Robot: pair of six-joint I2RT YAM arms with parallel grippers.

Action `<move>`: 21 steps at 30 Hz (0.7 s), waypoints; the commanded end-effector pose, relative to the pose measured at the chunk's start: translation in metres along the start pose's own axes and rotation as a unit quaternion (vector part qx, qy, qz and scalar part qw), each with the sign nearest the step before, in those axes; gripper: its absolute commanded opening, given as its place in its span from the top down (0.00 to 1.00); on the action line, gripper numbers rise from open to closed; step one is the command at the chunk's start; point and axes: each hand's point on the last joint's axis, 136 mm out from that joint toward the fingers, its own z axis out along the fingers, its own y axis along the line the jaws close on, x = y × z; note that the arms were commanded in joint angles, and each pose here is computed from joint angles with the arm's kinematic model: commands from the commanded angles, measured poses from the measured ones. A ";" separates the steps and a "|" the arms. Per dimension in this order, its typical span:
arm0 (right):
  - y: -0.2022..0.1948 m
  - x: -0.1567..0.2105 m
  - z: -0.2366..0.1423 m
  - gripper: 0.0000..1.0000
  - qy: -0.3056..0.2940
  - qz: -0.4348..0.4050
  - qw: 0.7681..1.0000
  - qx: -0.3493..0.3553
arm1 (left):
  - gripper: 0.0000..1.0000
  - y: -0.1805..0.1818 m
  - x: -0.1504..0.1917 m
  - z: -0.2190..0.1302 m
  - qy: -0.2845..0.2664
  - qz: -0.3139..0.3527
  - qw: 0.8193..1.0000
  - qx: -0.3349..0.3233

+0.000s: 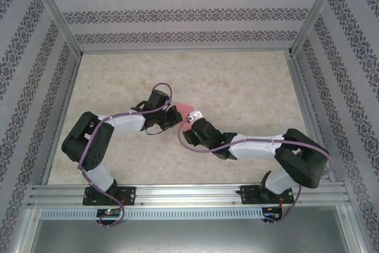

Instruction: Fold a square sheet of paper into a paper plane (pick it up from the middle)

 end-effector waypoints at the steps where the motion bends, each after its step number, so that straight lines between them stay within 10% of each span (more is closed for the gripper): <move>1: 0.001 -0.008 0.011 0.45 -0.023 -0.020 0.999 0.029 | 0.96 -0.005 0.001 0.001 0.000 -0.011 1.000 -0.005; 21: -0.001 0.005 0.024 0.81 -0.035 -0.099 0.992 0.063 | 0.72 -0.001 -0.013 0.000 0.003 -0.022 1.000 -0.008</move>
